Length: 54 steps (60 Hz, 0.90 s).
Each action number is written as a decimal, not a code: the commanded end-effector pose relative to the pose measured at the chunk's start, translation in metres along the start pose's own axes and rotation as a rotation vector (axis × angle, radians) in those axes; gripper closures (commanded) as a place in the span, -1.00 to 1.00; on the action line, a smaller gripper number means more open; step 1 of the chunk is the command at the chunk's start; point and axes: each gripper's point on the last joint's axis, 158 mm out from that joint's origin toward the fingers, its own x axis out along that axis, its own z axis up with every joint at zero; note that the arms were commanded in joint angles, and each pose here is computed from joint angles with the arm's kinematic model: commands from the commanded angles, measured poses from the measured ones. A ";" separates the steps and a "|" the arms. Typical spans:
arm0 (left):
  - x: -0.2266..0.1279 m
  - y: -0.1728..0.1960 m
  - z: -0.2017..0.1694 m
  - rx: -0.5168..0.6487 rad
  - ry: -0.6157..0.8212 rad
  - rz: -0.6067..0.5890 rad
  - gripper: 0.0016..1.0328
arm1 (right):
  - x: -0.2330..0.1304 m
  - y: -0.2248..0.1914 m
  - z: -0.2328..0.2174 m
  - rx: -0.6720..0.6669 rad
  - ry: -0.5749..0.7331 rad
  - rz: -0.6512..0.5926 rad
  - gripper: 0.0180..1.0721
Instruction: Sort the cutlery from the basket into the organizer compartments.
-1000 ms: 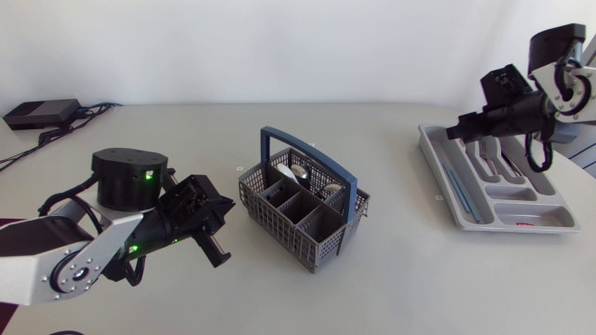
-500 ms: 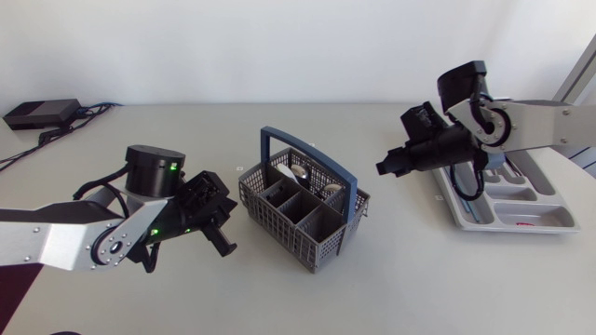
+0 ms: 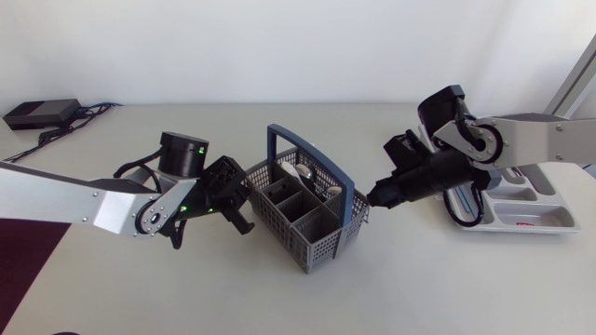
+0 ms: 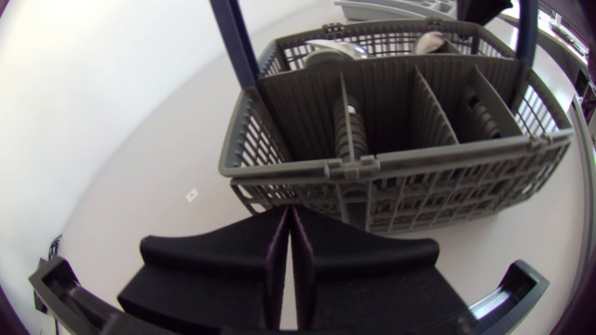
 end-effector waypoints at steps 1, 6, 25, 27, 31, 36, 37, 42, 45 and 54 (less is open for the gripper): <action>0.015 0.003 0.005 -0.028 -0.009 -0.016 0.94 | -0.003 0.025 -0.015 -0.008 0.023 0.049 0.89; 0.020 0.008 0.012 -0.038 -0.027 -0.019 0.94 | -0.003 0.041 -0.024 -0.036 0.037 0.070 0.89; 0.034 0.024 0.022 -0.060 -0.041 -0.036 0.94 | -0.011 0.091 -0.042 -0.146 0.061 0.142 0.89; 0.031 0.029 0.019 -0.055 -0.037 -0.026 0.94 | -0.015 0.090 -0.039 -0.148 0.046 0.135 0.89; 0.018 0.039 0.014 -0.041 -0.031 -0.004 0.94 | -0.024 0.083 -0.028 -0.137 0.011 0.115 0.89; -0.006 0.041 0.010 -0.007 -0.040 0.011 0.94 | -0.034 0.061 -0.013 -0.101 -0.038 0.070 0.89; -0.011 0.041 0.011 0.001 -0.043 0.014 0.94 | -0.034 0.056 -0.009 -0.096 -0.045 0.062 0.89; -0.039 0.030 0.010 0.033 -0.058 0.001 0.94 | -0.034 0.028 0.008 -0.052 -0.080 0.024 0.89; -0.055 0.021 0.010 0.056 -0.070 -0.007 0.94 | -0.030 0.013 0.018 -0.033 -0.092 0.005 0.89; -0.096 -0.020 0.009 0.104 -0.091 -0.084 0.94 | -0.010 -0.025 0.045 0.019 -0.126 -0.034 0.89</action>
